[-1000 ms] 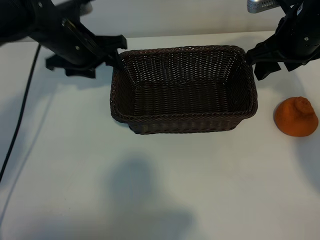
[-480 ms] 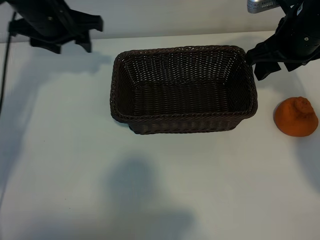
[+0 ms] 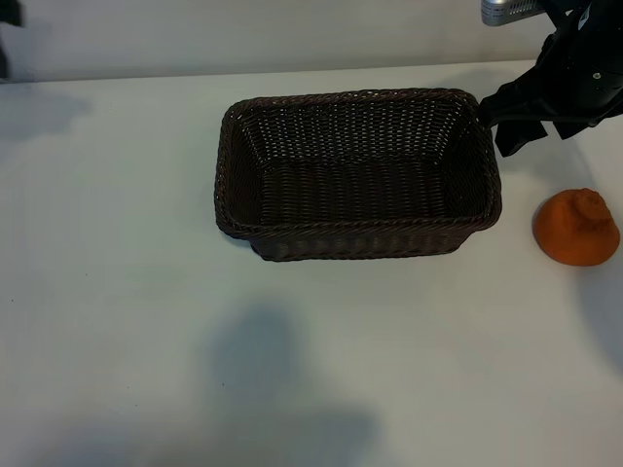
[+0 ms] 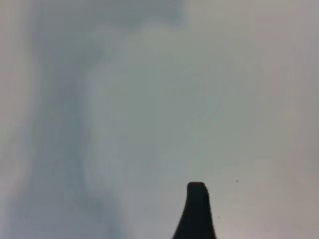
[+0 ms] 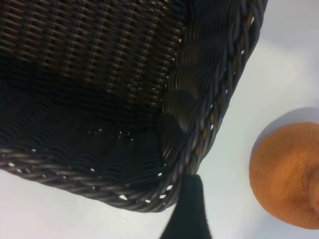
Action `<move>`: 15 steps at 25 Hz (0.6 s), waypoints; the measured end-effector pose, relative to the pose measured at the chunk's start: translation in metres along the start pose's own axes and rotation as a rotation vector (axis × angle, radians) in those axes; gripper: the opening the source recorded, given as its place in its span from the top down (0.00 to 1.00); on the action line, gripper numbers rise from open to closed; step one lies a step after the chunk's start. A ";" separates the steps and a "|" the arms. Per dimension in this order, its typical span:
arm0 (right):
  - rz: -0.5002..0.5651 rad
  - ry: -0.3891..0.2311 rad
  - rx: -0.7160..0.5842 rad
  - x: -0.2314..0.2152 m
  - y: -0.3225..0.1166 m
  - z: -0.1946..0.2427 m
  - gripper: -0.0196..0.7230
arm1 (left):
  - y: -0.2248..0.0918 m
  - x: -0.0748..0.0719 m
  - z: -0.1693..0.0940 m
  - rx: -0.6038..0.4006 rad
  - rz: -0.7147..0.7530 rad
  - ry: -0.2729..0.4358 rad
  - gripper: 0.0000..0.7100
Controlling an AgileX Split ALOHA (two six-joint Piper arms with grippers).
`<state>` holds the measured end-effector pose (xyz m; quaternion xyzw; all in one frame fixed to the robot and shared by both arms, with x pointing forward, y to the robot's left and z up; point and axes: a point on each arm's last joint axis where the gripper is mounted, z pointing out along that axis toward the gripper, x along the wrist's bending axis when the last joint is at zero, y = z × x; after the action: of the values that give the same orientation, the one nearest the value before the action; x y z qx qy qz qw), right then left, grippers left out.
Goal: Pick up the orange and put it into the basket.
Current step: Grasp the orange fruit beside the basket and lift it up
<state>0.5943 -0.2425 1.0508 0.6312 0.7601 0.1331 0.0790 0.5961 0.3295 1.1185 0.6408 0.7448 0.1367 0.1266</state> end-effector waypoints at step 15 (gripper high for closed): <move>0.000 0.000 0.000 0.000 0.000 0.000 0.17 | -0.077 0.002 -0.165 -0.406 0.078 -0.136 0.16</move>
<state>0.5943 -0.2425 1.0508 0.6312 0.7601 0.1331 0.0790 0.4648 0.3137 1.2436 0.6384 0.6662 0.2450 0.2975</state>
